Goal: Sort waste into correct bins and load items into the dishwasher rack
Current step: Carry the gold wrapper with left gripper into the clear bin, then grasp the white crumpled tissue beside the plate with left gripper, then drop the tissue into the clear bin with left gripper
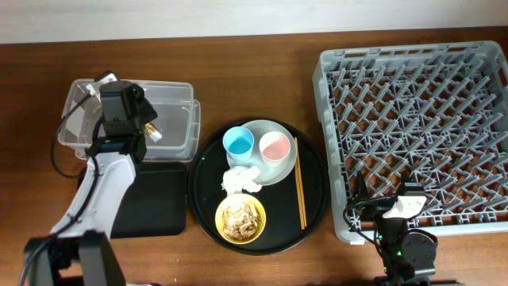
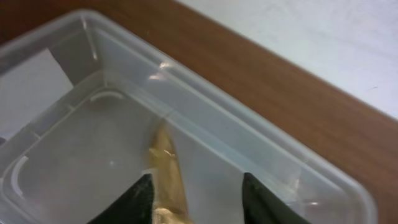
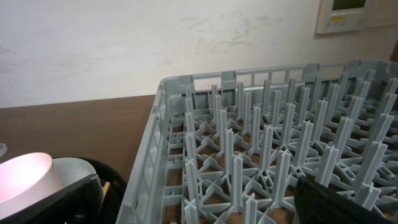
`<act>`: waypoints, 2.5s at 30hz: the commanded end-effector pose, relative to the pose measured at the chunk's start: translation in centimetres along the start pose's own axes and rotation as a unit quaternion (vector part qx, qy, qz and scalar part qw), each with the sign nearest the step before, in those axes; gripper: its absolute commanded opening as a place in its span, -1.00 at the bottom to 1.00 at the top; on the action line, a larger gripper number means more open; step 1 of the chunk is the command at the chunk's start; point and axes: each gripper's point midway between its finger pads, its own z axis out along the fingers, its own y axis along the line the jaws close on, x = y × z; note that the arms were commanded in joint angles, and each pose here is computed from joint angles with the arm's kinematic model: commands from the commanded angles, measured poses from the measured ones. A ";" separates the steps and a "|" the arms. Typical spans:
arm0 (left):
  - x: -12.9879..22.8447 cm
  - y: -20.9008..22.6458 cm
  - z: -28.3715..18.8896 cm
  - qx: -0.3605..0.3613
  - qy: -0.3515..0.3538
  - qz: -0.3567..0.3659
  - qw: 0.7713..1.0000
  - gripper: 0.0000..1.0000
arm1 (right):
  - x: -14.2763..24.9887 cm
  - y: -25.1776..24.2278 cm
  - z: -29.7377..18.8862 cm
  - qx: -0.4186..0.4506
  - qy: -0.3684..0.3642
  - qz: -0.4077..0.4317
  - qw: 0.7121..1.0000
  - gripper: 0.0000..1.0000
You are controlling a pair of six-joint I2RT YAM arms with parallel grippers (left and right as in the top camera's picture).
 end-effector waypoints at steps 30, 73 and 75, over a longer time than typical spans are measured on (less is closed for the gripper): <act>24.4 -11.8 -15.4 0.164 0.336 0.319 0.871 0.54 | 0.3 -0.2 0.0 0.003 0.004 -0.002 1.000 0.97; 9.5 -8.6 -15.9 0.030 0.111 0.277 0.954 -1.00 | 0.3 -0.2 0.0 0.003 0.004 -0.002 1.000 0.97; 6.8 -7.8 -14.2 0.008 0.079 0.234 0.969 -1.00 | 0.3 -0.2 0.0 0.003 0.004 -0.002 1.000 0.97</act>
